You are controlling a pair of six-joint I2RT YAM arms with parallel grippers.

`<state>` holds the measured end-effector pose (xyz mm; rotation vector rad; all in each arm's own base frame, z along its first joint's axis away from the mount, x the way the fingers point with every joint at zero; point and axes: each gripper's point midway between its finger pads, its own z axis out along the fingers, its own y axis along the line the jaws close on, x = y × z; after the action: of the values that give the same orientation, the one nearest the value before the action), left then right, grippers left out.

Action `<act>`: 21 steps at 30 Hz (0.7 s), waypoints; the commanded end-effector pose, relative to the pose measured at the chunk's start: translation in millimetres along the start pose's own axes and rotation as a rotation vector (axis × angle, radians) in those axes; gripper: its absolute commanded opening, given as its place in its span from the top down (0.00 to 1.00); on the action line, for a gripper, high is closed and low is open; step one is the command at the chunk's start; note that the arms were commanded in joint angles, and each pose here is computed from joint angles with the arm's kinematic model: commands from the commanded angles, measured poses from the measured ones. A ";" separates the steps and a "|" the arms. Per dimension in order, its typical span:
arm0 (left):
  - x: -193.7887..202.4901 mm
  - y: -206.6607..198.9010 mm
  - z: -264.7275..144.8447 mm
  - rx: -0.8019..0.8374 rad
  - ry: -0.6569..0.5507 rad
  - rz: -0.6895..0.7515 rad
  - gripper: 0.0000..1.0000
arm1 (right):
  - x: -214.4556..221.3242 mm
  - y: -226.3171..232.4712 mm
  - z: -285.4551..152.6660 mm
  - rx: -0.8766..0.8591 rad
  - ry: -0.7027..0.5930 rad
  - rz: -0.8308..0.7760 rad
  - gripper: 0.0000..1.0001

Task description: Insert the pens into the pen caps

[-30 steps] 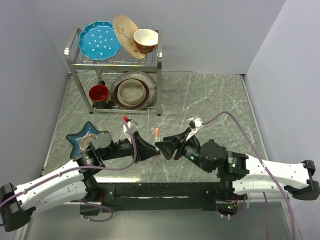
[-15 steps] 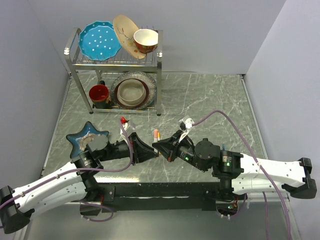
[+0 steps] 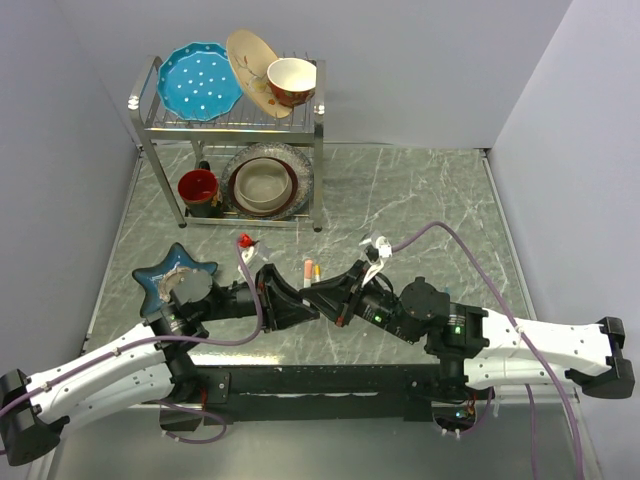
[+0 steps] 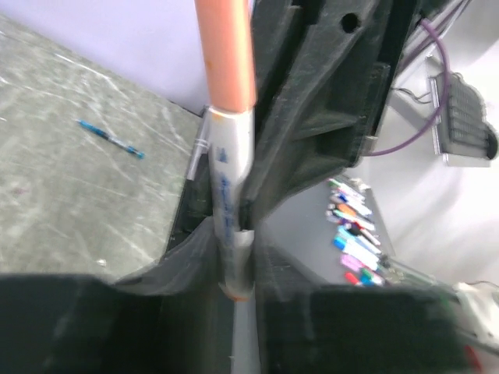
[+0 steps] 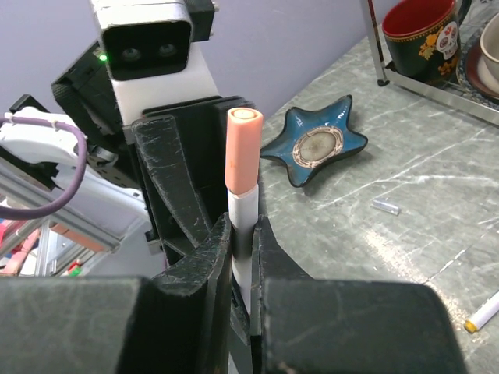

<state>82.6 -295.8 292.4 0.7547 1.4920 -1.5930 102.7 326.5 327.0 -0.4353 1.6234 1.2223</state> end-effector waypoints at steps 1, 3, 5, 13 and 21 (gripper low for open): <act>-15.1 -13.5 0.5 0.057 -0.053 0.043 0.97 | -12.0 17.0 -0.8 -0.074 -0.039 0.042 1.00; -12.7 -14.5 -0.4 0.066 -0.050 0.040 0.99 | -10.6 17.3 -2.5 -0.073 -0.028 0.042 0.94; -11.2 -15.3 -1.7 0.070 -0.045 0.046 0.99 | -15.7 19.6 -6.0 -0.081 -0.033 0.046 0.72; -1.6 -18.9 -8.1 0.089 -0.006 0.071 0.99 | -24.4 25.6 -11.9 -0.091 0.004 -0.019 0.29; 9.2 -25.8 -13.0 0.138 0.035 0.088 0.99 | -39.4 25.8 -9.0 -0.056 -0.016 -0.043 0.27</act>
<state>64.6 -287.2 293.2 0.8476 1.4263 -1.6157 92.3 324.3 344.6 -0.5141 1.6172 1.2435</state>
